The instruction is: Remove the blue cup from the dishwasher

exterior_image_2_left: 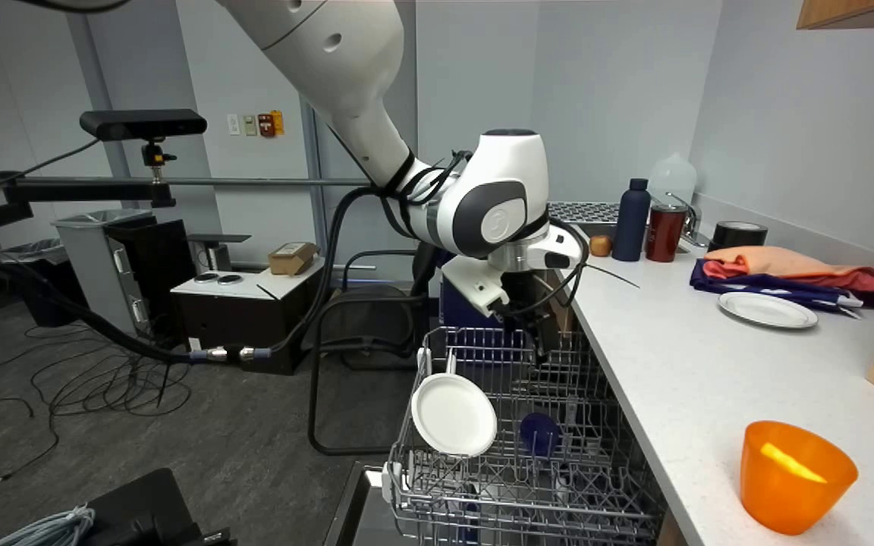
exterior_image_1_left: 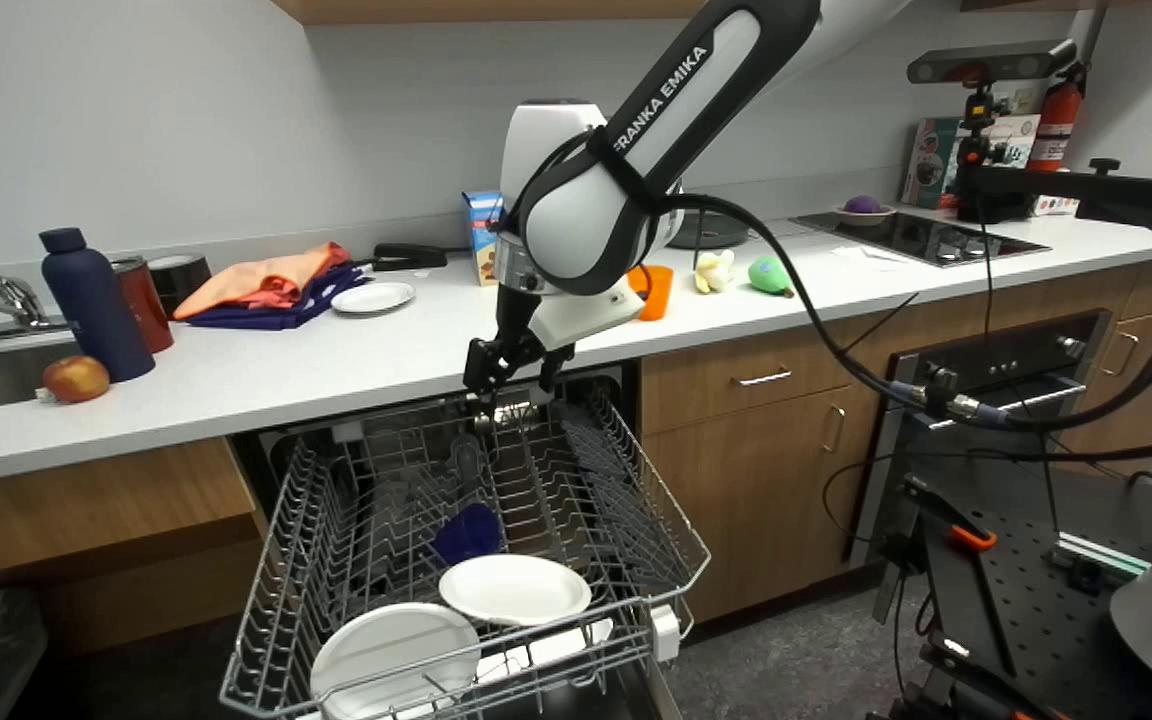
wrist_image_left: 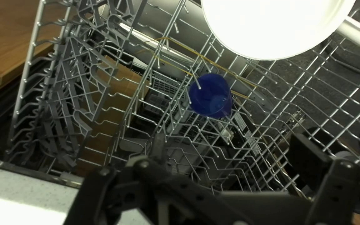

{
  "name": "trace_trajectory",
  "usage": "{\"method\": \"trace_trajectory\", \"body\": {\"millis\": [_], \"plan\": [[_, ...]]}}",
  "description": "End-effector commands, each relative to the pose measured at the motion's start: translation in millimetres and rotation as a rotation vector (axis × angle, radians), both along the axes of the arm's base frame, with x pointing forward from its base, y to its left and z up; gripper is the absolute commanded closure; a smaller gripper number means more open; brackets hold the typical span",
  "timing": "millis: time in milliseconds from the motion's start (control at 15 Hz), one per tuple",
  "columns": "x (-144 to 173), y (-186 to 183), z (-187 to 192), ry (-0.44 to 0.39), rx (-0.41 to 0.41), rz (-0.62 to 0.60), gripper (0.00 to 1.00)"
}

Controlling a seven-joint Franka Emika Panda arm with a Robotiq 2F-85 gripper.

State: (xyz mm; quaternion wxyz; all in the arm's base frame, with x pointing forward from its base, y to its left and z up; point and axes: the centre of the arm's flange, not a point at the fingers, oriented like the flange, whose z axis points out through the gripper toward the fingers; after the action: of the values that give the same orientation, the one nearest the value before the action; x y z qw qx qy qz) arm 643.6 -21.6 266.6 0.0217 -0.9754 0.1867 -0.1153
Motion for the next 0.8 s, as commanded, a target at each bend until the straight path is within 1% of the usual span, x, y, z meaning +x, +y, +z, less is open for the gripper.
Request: {"method": "trace_trajectory", "body": {"millis": [0, 200, 667, 733], "plan": [[-2, 2, 0, 0.026, 0.028, 0.014, 0.0], [-3, 5, -1, 0.041, 0.037, 0.025, 0.0], [-9, 5, -5, 0.128, 0.019, 0.007, 0.0], [-9, 8, -11, 0.109, 0.022, 0.013, 0.0]]}}
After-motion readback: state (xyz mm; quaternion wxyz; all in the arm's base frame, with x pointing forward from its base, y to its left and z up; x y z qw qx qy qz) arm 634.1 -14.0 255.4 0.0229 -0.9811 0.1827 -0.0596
